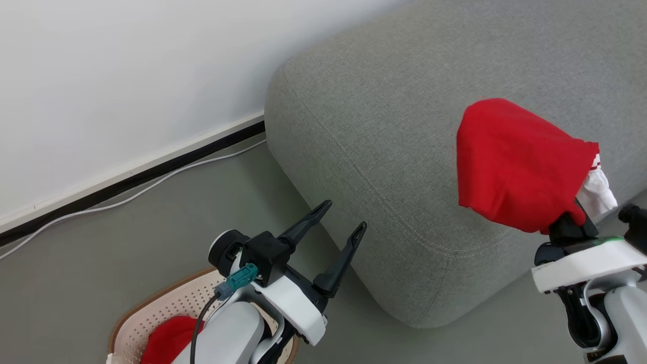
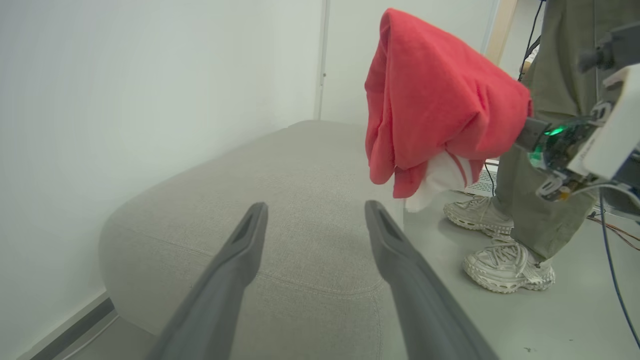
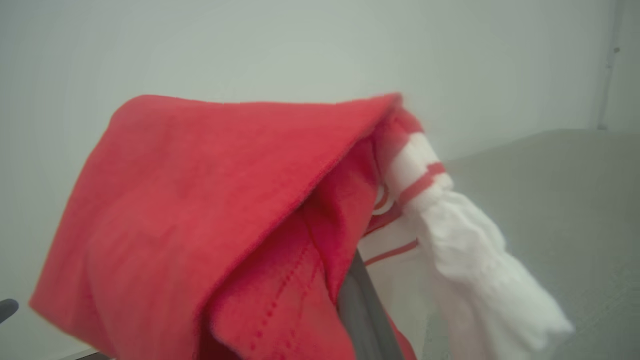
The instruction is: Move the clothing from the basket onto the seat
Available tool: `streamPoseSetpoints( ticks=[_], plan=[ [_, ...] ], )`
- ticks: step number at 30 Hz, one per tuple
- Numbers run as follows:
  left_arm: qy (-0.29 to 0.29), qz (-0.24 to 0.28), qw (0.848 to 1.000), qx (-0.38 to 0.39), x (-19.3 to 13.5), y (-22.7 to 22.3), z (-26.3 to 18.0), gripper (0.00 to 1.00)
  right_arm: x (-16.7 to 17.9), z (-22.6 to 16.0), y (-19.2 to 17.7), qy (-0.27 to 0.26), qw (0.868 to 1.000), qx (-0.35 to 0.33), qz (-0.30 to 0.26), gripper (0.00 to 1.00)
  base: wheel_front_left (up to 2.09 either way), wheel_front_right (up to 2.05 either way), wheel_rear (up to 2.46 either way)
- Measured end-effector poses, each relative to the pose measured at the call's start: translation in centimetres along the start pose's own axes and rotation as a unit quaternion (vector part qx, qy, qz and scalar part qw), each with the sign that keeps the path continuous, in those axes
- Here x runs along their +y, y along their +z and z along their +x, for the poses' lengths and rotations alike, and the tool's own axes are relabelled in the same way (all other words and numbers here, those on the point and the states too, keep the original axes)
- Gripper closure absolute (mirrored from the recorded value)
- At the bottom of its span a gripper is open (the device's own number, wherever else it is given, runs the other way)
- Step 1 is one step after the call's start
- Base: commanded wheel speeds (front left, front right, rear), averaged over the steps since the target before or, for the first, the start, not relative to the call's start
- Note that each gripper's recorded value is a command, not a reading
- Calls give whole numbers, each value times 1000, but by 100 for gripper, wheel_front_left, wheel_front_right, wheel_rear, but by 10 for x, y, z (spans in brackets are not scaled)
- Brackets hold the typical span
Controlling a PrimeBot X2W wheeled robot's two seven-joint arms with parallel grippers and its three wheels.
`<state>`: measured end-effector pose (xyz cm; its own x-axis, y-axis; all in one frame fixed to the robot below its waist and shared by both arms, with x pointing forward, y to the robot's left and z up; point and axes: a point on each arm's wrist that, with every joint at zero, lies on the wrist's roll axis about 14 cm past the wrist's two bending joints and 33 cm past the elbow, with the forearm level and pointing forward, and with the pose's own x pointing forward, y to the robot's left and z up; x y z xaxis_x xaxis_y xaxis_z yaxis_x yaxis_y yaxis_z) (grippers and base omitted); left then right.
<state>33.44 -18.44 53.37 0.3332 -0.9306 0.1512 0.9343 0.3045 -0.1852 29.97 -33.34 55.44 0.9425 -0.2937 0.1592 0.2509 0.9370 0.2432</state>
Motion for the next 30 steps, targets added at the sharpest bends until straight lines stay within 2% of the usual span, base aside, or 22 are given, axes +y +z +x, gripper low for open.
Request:
streamPoseSetpoints(
  ticks=[10,15,21,30],
  plan=[
    [-28,-15,999,6,-4,-11,11,0,-30,-19,-7,-65,998,5,-8,100,0,0,0],
    [-29,-22,999,11,11,-21,13,0,-37,-10,-8,-91,996,2,-13,100,0,0,0],
    [-28,-33,999,9,36,-35,17,0,-43,27,-6,-107,994,-6,-37,100,0,0,0],
    [-38,-45,998,9,72,-64,23,0,-56,106,-13,-126,990,-9,-66,100,0,0,0]
  ],
)
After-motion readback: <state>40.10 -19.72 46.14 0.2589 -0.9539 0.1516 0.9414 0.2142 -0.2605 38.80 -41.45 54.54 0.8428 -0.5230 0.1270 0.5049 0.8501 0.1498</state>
